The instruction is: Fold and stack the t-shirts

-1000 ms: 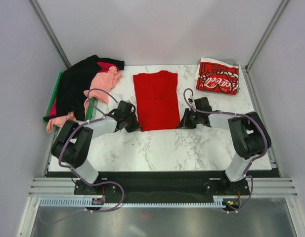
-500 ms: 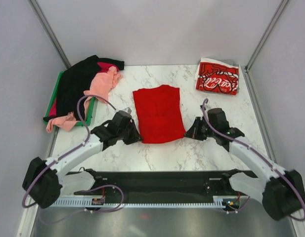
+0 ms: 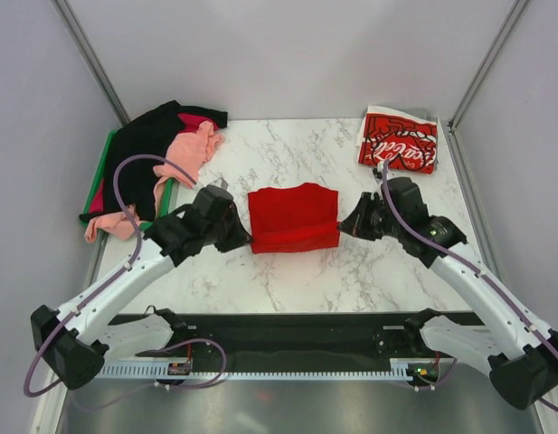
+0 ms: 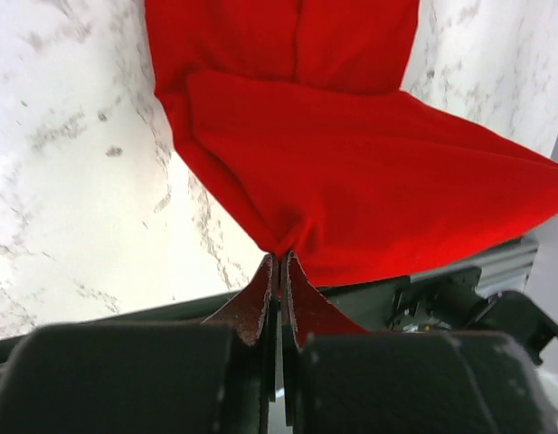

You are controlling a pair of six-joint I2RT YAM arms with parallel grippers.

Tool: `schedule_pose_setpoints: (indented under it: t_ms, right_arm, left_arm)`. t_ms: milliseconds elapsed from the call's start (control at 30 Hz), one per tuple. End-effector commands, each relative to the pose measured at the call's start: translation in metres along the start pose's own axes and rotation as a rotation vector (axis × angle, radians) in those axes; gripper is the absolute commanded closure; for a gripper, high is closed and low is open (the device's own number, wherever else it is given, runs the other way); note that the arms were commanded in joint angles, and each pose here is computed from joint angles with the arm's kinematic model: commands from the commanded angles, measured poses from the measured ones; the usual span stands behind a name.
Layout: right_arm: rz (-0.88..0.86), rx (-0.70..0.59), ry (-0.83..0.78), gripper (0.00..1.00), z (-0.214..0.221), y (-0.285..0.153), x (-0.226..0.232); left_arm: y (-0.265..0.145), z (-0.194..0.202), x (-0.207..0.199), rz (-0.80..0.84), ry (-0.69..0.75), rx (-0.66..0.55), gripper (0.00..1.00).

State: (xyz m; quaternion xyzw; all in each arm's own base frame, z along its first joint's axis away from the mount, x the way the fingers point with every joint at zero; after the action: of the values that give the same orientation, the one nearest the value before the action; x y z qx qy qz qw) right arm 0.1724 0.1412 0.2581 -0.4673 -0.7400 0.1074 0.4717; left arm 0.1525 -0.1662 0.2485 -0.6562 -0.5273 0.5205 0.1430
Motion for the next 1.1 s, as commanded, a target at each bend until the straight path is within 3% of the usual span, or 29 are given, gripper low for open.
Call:
schedule_pose_setpoints:
  t_ms: [0,367,833,1067]
  right_arm:
    - [0.094,-0.074,-0.080,1.00,-0.028,0.000,0.007]
    - [0.195,-0.081,-0.142,1.00,-0.080,0.048,0.008]
    - [0.221,-0.006,-0.151,1.00,-0.116,0.130,-0.031]
    - [0.240,0.006,-0.135,1.00,-0.135,0.166,-0.049]
  left_arm:
    - [-0.001,-0.028,-0.004,-0.075,0.026,-0.063,0.98]
    - [0.036,-0.099,-0.024,-0.119,0.039,-0.063,0.98]
    - [0.136,-0.147,-0.002,-0.241,0.032,0.019,0.98]
    - [0.163,-0.180,0.007,-0.242,0.028,0.012,0.98]
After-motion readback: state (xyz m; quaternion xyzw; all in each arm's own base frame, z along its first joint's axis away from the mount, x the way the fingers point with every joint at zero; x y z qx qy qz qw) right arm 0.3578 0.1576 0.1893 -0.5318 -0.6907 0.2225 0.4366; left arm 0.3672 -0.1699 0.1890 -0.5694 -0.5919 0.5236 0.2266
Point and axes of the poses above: each gripper's point midway between its finger pads, its own y axis out along the fingers, its own x axis along the line the jaws close on, z = x × y, the point moved 9 cm from there along -y, back along the fingers, and after that the axes turned 1 degree about -y, right-handed, at the moved point
